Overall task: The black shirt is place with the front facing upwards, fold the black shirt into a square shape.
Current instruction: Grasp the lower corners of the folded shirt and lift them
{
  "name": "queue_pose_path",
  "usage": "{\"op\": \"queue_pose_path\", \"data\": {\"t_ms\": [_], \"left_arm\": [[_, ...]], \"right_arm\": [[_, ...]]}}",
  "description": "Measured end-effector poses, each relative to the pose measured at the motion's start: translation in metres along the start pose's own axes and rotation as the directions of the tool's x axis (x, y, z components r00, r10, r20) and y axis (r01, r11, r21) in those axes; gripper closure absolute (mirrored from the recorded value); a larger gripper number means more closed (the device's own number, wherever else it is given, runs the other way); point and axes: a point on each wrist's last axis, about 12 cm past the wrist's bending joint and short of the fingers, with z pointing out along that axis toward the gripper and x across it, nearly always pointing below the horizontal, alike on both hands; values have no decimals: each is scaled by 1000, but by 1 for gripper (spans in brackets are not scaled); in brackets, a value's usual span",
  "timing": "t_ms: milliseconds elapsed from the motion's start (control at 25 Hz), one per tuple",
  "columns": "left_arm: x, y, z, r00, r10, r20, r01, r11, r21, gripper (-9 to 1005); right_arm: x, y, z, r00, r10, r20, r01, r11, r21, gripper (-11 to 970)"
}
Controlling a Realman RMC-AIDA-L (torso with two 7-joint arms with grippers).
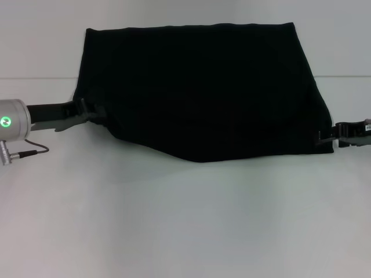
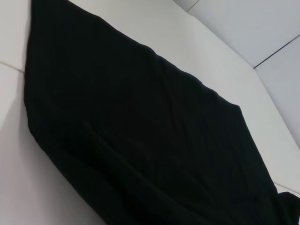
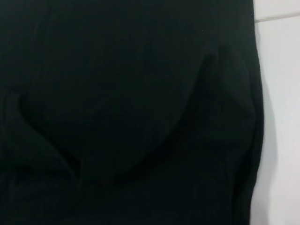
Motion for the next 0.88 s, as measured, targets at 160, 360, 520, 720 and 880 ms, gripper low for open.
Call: {"op": "queue_pose_path", "data": {"t_ms": [160, 360, 520, 720, 880], "left_arm": [[1, 0, 1, 1000, -4, -2, 4, 1000, 2, 944], [3, 0, 1, 1000, -8, -3, 8, 1000, 3, 941], [3, 0, 1, 1000, -9, -2, 9, 1000, 3, 938], [2, -1, 1, 1000, -7, 1, 7, 1000, 4, 935], [2, -1, 1, 1000, -7, 1, 7, 1000, 5, 932]], "right_arm": [[-1, 5, 4, 1000, -7, 12, 7, 1000, -3, 279], [-1, 12, 9, 1000, -20, 4, 20, 1000, -6, 304], [1, 14, 11, 1000, -20, -13, 20, 1000, -8, 323], [0, 13, 8, 1000, -8, -21, 8, 1000, -12, 419], [-1, 9, 5, 1000, 3, -15, -3, 1000, -8, 561]]}}
